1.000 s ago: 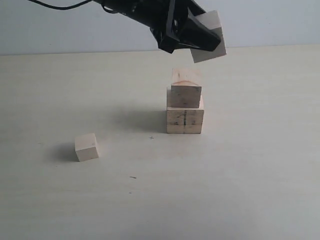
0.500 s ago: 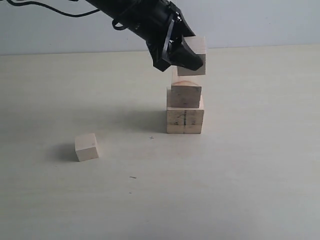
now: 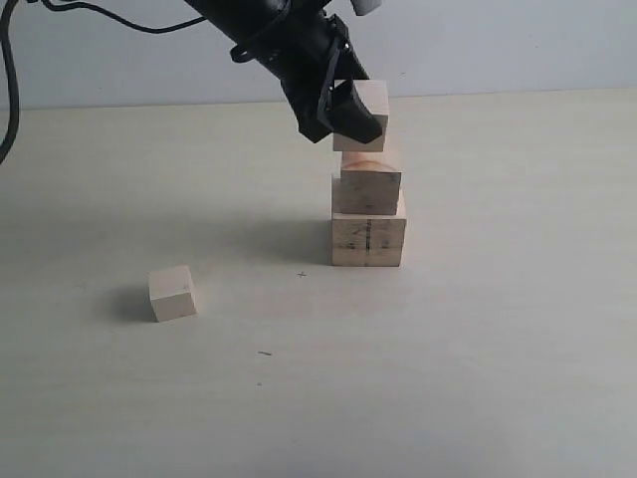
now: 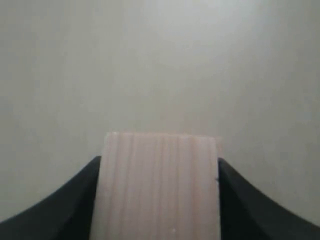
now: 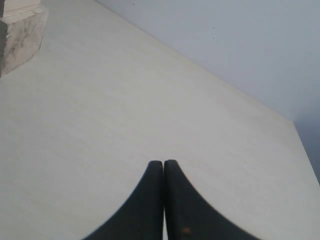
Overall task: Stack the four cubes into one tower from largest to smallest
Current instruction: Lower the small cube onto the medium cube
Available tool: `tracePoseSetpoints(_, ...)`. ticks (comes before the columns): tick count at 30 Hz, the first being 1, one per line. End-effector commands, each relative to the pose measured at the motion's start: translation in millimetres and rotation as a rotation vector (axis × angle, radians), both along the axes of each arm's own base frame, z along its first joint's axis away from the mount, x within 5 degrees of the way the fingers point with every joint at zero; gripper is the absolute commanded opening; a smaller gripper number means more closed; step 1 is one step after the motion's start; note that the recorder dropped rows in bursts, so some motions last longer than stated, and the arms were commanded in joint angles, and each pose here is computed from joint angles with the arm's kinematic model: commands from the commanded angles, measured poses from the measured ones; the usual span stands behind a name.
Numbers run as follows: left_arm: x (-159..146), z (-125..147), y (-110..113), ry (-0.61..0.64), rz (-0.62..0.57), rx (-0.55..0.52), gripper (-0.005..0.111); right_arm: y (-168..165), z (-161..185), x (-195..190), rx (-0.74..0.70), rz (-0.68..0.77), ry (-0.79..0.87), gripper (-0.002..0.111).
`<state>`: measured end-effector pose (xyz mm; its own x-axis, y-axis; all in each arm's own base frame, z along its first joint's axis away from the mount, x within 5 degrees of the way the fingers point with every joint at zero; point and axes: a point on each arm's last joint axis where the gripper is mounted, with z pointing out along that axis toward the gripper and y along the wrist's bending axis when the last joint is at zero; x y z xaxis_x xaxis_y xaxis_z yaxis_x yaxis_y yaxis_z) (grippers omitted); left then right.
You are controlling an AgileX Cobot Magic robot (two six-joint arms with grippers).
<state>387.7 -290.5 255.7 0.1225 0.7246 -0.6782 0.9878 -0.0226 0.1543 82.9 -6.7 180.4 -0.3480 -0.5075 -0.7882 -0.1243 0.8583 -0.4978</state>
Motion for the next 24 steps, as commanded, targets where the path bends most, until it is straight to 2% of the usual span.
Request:
tracePoseSetpoints(1,3,3,-3,0.011,0.033,-0.048,0.0,0,-1,0,0.002,0.001,-0.005,0.0)
tracePoseSetpoints(5,2,3,-5,0.035,0.038,-0.081,0.0,0,-1,0,0.002,0.001,-0.005,0.0)
tracePoseSetpoints(24,4,-12,-8,0.06,0.01,-0.065,0.0,0,-1,0,0.002,0.001,-0.005,0.0)
